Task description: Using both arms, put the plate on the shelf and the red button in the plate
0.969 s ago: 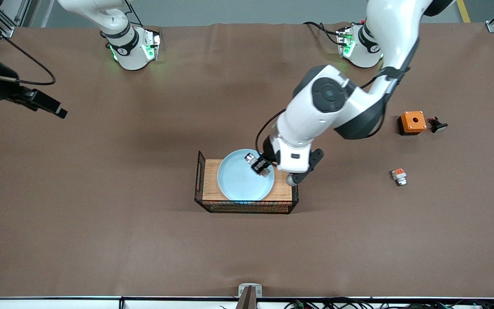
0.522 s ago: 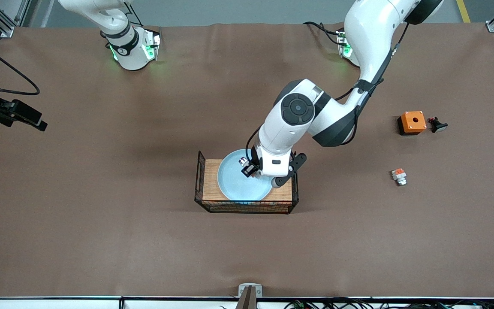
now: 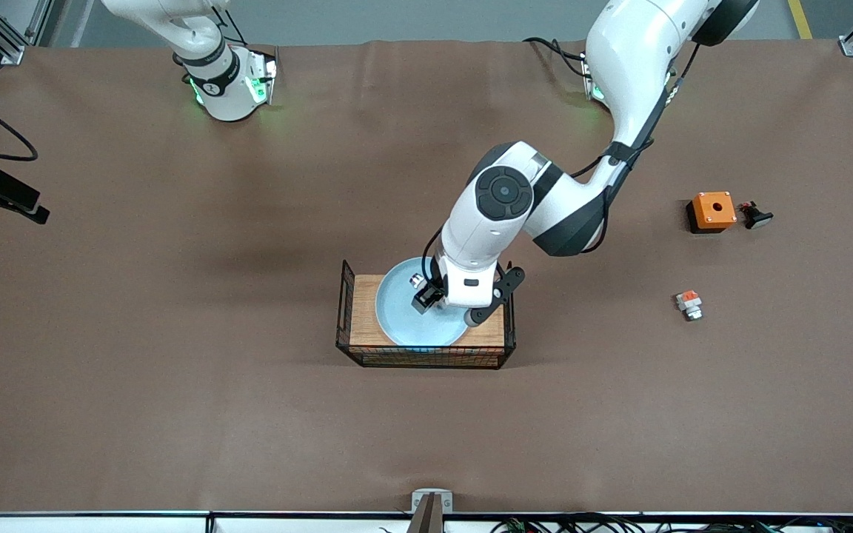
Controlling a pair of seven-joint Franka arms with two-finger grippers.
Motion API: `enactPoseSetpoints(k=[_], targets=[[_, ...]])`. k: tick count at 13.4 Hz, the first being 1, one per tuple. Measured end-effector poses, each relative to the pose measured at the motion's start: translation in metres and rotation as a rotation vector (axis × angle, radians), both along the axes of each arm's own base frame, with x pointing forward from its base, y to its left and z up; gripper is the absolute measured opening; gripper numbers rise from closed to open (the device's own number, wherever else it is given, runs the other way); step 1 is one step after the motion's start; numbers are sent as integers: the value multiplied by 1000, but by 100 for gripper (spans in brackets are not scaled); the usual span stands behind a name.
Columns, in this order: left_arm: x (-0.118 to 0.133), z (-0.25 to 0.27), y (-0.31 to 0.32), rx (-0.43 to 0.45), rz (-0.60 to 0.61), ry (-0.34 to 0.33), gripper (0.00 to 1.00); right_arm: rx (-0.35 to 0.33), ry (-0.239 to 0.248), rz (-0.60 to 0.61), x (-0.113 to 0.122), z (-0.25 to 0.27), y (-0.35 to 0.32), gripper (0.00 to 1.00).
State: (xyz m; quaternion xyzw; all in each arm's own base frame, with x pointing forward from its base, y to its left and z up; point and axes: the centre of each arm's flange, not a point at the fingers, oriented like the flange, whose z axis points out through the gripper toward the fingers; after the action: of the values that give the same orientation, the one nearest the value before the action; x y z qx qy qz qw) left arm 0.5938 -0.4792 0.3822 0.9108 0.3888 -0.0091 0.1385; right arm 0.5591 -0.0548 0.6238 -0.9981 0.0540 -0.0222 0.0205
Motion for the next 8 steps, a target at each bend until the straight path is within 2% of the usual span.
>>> enactPoseSetpoints(k=[2,5,8], targets=[[14,32,22,11,12,-46,100,-1,-6,6,0,3,2,100],[30,99,85,84,-55,-73,100,-4,-37,15,1,20,7,100],[35,172,169,132,-85,-75,100,-2,-45,-15,1,26,11,99]])
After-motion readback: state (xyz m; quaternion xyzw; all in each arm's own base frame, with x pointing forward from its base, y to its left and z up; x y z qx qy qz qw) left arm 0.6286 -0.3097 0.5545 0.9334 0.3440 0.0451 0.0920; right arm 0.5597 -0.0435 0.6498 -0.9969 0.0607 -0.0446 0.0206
